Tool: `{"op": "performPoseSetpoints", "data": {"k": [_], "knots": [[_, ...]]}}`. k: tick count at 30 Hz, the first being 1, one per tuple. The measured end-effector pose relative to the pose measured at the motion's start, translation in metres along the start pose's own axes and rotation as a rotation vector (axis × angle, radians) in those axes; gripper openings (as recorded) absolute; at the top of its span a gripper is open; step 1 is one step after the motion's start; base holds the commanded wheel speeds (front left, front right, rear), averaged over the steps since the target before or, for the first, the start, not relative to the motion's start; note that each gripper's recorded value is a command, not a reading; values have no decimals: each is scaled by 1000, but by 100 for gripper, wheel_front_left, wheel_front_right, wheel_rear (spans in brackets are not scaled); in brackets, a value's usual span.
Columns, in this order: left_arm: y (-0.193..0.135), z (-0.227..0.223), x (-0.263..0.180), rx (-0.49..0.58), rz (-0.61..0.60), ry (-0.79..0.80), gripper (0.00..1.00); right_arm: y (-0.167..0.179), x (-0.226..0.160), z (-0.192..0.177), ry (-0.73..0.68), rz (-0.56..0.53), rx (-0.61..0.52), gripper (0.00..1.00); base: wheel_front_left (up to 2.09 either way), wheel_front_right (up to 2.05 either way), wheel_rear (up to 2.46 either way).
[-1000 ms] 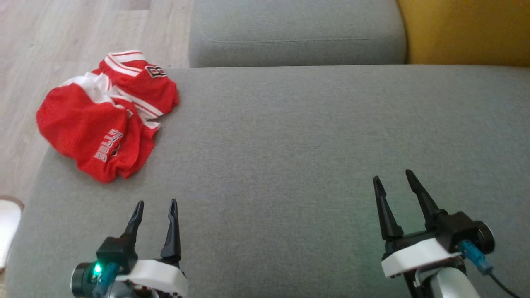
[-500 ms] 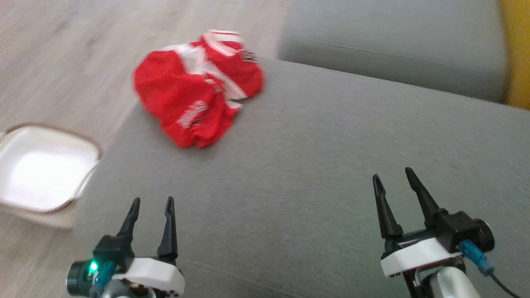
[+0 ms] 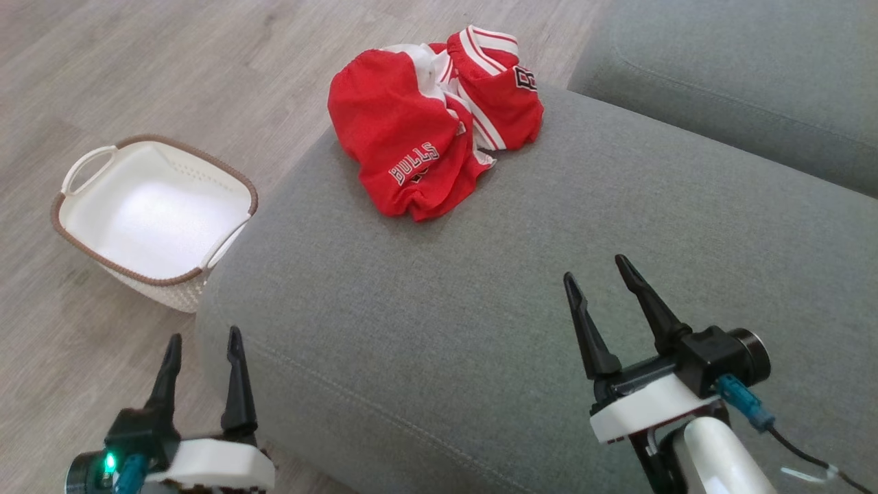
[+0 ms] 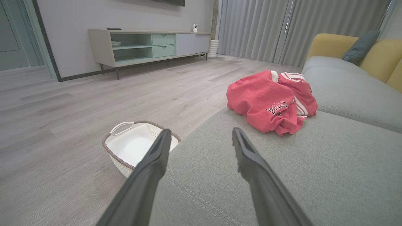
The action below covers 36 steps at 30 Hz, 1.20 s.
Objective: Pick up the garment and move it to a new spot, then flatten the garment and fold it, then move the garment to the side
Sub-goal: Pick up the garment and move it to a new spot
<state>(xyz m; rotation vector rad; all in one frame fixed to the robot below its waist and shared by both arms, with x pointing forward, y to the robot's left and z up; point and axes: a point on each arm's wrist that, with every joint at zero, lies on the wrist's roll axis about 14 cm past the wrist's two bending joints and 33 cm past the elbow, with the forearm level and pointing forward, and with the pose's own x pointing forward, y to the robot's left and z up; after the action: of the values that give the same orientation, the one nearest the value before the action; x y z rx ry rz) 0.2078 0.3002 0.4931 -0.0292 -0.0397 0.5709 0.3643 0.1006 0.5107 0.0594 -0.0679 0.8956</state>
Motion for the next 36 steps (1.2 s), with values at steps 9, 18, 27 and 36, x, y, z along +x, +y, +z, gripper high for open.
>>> {"op": "performPoseSetpoints", "data": {"k": [9, 18, 27, 36], "knots": [[4, 0, -4, -13, 20, 5, 100, 5, 0, -4, 11, 15, 4, 100, 0, 0, 0], [5, -5, -1, 23, 1, 21, 100, -7, 0, -5, 9, -17, 11, 100, 0, 0, 0], [-15, 77, 102, 247, -168, -202, 100, -50, -5, -27, 39, -118, -1, 100, 0, 0, 0], [-101, 75, 210, 341, -387, -103, 100, -96, -12, -53, 76, -217, -21, 100, 0, 0, 0]]}}
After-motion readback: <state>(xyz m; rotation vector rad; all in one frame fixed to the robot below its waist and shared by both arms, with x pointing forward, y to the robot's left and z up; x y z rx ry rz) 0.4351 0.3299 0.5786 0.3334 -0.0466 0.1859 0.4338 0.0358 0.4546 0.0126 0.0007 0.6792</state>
